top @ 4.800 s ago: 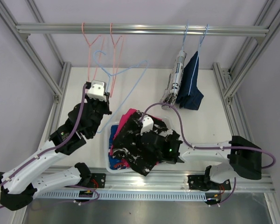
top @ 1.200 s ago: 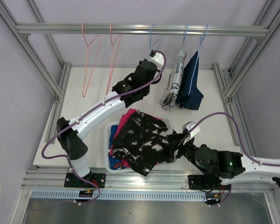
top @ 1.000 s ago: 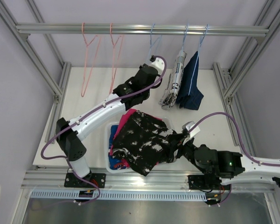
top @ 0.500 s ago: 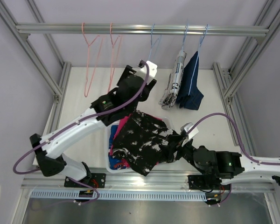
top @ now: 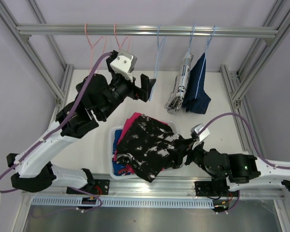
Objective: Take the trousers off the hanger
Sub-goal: Place the hanger at the clothesline, then pick up the hanger from the clothesline.
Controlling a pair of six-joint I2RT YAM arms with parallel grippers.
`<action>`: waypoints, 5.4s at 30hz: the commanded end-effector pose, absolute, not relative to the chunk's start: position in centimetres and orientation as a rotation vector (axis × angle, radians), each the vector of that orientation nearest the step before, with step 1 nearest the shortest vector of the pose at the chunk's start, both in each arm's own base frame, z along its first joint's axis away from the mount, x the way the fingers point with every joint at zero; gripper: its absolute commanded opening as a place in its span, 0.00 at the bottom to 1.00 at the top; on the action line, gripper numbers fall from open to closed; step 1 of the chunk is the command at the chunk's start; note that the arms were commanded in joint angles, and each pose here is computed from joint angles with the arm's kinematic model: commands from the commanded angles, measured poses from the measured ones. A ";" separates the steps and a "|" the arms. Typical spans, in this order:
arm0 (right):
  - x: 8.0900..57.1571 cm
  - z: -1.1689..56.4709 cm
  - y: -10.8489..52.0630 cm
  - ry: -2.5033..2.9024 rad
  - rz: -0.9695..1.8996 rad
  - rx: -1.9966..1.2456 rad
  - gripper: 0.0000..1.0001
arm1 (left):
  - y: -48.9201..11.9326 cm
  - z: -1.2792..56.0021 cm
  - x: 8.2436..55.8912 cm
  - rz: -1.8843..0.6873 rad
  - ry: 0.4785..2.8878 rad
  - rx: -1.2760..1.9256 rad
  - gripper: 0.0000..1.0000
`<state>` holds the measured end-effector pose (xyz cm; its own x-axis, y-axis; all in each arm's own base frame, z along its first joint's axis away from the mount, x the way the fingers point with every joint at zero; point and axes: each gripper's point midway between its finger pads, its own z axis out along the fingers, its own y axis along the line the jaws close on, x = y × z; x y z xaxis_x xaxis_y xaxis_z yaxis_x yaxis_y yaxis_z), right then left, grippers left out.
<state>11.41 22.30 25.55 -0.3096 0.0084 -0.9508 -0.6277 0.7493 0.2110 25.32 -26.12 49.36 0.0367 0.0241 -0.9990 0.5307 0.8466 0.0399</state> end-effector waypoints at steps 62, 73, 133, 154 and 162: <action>15.2 29.4 11.0 1.795 0.384 -0.141 0.82 | -46.1 40.0 41.6 -1.249 1.493 0.589 0.83; 15.2 28.9 11.7 1.805 0.335 -0.177 0.82 | -46.7 41.0 40.2 -1.375 1.464 0.596 0.52; 14.9 28.9 12.6 1.818 0.354 -0.219 0.84 | -40.2 58.4 31.8 -1.522 1.214 0.457 0.00; 14.3 29.6 12.7 1.805 0.480 -0.229 0.87 | -30.0 58.0 19.7 -1.346 1.317 0.354 0.01; 14.0 29.5 13.9 1.813 0.473 -0.284 0.87 | -26.5 54.8 17.9 -1.171 1.340 0.238 0.01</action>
<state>14.10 12.96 29.06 -0.2949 0.0502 -0.9542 -0.4095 0.8956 0.1737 16.81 -29.11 52.50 -0.3397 -0.3983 -0.8520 0.7848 0.3791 -0.4902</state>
